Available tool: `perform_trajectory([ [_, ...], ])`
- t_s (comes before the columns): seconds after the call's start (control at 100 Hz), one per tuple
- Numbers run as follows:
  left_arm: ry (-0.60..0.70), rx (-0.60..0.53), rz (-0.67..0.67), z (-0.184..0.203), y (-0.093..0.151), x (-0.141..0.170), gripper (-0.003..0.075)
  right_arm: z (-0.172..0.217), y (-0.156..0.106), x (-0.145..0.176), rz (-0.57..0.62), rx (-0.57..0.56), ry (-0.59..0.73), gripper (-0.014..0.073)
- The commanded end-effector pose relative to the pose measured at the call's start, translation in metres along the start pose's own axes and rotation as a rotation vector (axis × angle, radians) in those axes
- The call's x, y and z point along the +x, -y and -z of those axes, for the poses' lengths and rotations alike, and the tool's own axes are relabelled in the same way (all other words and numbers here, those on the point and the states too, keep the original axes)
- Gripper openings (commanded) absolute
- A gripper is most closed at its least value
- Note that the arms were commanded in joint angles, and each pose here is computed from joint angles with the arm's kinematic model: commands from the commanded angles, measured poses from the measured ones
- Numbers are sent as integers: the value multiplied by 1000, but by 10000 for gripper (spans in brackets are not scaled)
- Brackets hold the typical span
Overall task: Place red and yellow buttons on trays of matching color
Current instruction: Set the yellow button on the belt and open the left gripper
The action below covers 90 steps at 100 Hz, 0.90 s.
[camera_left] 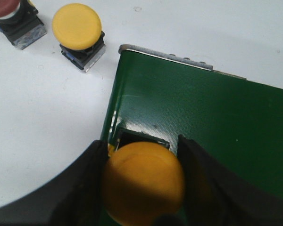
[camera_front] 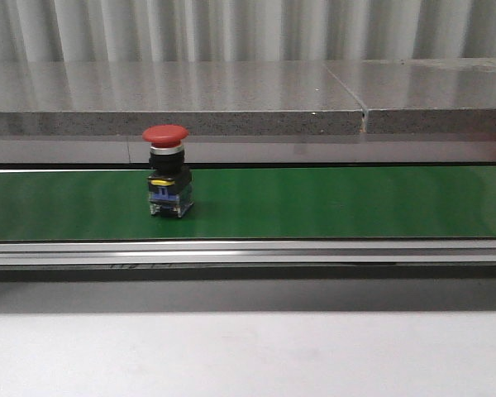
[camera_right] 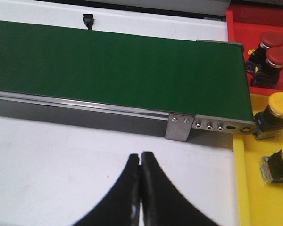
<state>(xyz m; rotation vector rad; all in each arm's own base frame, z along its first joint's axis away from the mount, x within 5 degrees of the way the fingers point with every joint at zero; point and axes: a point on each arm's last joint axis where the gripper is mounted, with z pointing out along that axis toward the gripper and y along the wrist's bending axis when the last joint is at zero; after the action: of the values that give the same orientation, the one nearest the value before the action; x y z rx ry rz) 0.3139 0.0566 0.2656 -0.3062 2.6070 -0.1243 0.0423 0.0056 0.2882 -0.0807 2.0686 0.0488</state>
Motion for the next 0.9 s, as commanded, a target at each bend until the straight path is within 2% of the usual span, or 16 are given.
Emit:
perform_trajectory([
  [0.0, 85, 11, -7, 16, 5, -9, 363, 4, 0, -12, 2, 1, 79, -66],
  [0.09, 83, 17, -12, 16, 5, -9, 513, 4, 0, -12, 2, 1, 79, -66],
  [0.14, 86, 18, -11, 16, 5, -9, 552, 4, 0, -12, 2, 1, 79, -66],
  [0.25, 128, 25, -29, 24, 11, -11, 554, 4, 0, -12, 2, 1, 79, -66],
  [0.45, 277, 69, -135, 65, 38, -9, 536, 4, 0, -12, 2, 1, 79, -66],
  [0.55, 328, 103, -197, 86, 53, -2, 439, 4, 0, -12, 2, 1, 79, -66],
  [0.69, 372, 162, -275, 108, 74, 18, 176, 4, 0, -12, 2, 1, 79, -66],
  [0.7, 376, 168, -282, 110, 75, 20, 137, 4, 0, -12, 2, 1, 79, -66],
  [0.79, 401, 204, -319, 123, 84, 34, -1, 4, 0, -12, 2, 1, 79, -66],
  [0.81, 403, 208, -323, 124, 84, 36, -20, 4, 0, -12, 2, 1, 79, -66],
  [0.89, 422, 229, -344, 135, 86, 51, -20, 4, 0, -12, 2, 1, 79, -66],
])
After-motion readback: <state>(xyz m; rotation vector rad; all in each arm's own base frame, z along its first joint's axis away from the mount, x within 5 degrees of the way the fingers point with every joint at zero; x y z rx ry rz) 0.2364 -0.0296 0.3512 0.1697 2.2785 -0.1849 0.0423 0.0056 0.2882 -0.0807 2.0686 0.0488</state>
